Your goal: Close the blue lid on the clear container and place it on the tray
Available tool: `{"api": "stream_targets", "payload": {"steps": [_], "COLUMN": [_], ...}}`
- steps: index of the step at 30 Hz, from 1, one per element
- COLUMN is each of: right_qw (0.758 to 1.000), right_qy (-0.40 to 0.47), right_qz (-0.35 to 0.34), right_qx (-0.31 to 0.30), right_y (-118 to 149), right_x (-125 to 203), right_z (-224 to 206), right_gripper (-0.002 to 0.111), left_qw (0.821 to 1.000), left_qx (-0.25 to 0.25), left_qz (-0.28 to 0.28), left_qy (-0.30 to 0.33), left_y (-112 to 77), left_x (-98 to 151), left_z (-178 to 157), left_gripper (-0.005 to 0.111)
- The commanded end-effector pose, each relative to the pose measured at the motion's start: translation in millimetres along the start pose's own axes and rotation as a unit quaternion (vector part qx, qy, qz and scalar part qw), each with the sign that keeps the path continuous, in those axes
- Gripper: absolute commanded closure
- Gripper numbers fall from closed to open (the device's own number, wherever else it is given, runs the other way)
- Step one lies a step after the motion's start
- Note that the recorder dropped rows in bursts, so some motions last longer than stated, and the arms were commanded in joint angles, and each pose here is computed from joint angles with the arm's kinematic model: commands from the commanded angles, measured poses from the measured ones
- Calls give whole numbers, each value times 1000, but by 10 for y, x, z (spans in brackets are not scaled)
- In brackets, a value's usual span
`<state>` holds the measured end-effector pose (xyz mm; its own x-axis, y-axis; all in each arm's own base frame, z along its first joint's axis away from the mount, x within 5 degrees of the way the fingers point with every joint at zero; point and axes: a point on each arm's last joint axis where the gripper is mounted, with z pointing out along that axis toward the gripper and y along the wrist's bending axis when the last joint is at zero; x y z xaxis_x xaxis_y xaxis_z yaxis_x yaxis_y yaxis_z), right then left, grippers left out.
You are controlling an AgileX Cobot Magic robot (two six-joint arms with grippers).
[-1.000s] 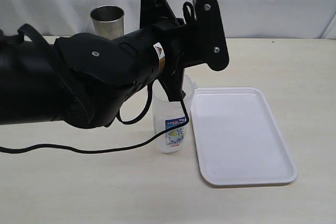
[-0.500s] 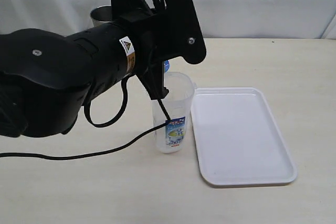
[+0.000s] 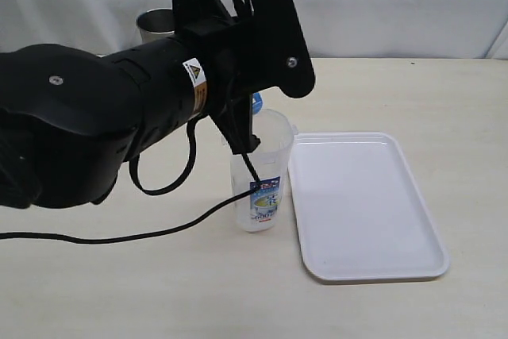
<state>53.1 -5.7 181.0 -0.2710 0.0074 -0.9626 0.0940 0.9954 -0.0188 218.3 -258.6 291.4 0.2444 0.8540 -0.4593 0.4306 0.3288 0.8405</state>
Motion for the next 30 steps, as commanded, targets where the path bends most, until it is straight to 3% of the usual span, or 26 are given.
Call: {"api": "stream_targets", "payload": {"steps": [1,8,19,25,30], "right_qw": [1000,1000,1000,1000,1000], "right_qy": [-8,-8,-8,-8,-8], "right_qz": [0,0,0,0,0], "right_qx": [1,1,1,1,1], "right_y": [-1,-1,-1,-1,-1], "right_x": [-11,-11,-11,-11,-11], "right_z": [-3,-3,-3,-3,-3], "right_gripper": [104,104,104,104,104], "left_qw": [999,998,995,995,996], "left_qx": [-19,1,61,61,1], "left_qz": [-11,-61,-80,-81,-79], "left_qy": [25,29,-15,-16,29], "left_y": [94,187,91,96,196], "left_x": [125,304,229,226,317], "left_z": [56,165,169,164,170], "left_gripper": [107,107,107,107,107]}}
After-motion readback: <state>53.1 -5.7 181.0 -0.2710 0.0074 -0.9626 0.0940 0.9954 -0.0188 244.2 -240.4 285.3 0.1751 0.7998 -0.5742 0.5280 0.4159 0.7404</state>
